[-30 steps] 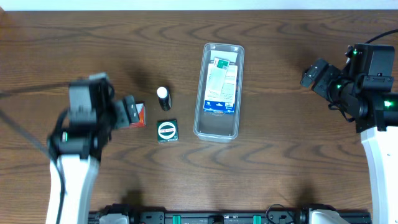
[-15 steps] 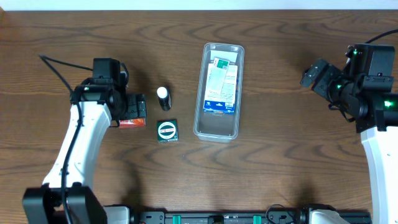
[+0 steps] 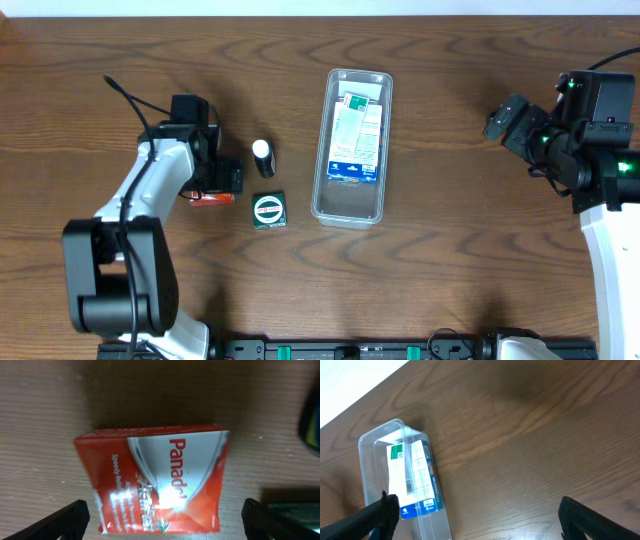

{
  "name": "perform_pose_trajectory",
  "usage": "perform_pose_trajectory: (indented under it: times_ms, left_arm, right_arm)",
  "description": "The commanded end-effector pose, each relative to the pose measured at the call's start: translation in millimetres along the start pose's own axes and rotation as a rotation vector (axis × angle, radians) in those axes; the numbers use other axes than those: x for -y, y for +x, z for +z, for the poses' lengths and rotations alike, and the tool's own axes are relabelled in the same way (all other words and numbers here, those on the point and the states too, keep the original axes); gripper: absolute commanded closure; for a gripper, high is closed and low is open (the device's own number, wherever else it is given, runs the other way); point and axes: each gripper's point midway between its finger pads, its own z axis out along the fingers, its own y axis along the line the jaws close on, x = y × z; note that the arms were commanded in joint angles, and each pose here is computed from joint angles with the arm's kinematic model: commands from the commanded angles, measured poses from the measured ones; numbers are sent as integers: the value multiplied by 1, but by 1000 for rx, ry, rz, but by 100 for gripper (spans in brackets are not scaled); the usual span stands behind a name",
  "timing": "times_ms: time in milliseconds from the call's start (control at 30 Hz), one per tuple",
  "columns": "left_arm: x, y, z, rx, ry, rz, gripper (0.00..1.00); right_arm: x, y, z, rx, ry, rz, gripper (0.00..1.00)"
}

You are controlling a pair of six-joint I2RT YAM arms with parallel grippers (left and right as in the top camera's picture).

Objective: Pack container
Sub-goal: 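Reach the left gripper to the red Panadol box and grasp it, then lower the red Panadol box into the container's near end, release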

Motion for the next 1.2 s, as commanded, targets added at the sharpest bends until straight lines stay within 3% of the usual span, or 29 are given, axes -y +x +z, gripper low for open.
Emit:
perform_pose_trajectory:
  times_ms: [0, 400, 600, 933, 1167]
  left_arm:
    - [-5, 1, 11, -31, -19, -25, 2]
    - [-15, 9, 30, -86, -83, -38, 1]
    - [-15, 6, 20, -61, -84, -59, 15]
    - [-17, -6, -37, 89, -76, -70, 23]
    - [7, -7, -114, 280, 23, -38, 28]
  right_arm:
    - [0, -3, -2, 8, -1, 11, 1]
    - [0, -2, -2, 7, 0, 11, 1]
    - [0, -2, -2, 7, 0, 11, 1]
    - [0, -3, -2, 8, -1, 11, 1]
    - [0, -2, -2, 7, -1, 11, 1]
